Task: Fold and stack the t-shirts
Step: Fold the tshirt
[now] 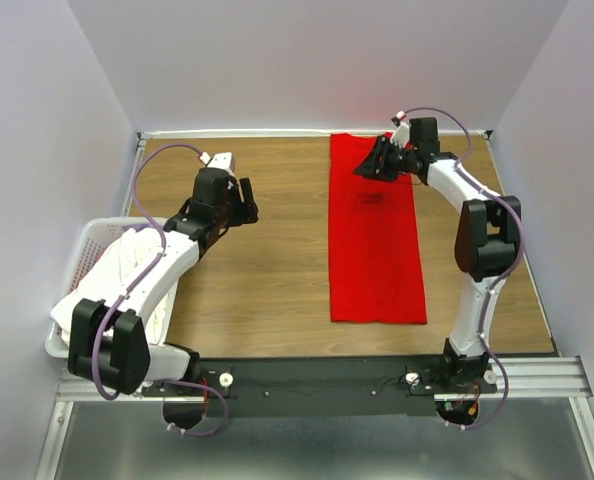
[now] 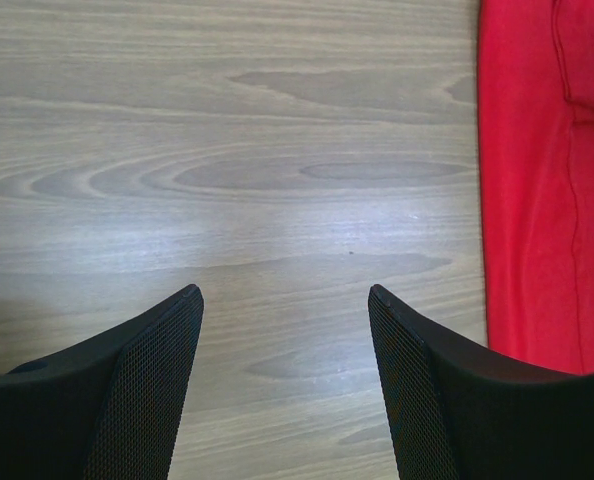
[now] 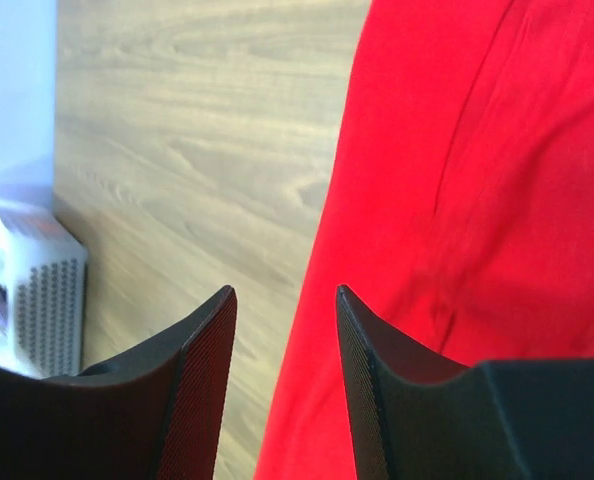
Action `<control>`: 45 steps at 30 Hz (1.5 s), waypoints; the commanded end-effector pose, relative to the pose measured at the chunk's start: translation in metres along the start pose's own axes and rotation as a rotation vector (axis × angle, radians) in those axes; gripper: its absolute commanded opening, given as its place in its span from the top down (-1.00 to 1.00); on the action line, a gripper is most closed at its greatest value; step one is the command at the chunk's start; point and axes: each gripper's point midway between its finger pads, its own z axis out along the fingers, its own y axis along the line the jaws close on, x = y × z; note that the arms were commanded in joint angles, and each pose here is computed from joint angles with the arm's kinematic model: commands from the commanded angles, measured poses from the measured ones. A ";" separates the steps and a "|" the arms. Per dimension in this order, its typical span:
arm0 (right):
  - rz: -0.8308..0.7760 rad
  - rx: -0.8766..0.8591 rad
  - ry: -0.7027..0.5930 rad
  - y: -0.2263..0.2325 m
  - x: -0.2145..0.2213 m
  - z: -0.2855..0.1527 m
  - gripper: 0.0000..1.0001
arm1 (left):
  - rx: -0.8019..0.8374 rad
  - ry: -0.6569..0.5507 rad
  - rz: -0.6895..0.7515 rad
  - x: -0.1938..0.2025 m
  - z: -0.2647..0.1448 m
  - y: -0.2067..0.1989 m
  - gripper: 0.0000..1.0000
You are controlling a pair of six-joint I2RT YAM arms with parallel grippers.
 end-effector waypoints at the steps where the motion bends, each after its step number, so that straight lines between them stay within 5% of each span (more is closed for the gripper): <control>1: -0.033 0.086 0.044 -0.024 0.031 0.000 -0.02 | 0.076 -0.003 0.013 -0.005 0.006 -0.023 -0.50; 18: -0.026 0.139 -0.097 -0.060 -0.021 0.052 0.00 | 0.105 0.013 0.015 0.012 -0.003 -0.032 -0.50; 27: 0.084 0.079 0.010 -0.082 0.020 0.090 0.00 | 0.094 0.000 -0.001 0.015 -0.014 -0.028 -0.50; 34: 0.121 0.040 0.080 -0.058 0.060 0.115 0.00 | 0.093 0.004 -0.001 0.018 -0.014 -0.027 -0.50; 45: 0.211 -0.002 -0.077 -0.013 0.041 0.145 0.00 | 0.096 0.022 0.010 0.027 -0.023 -0.023 -0.49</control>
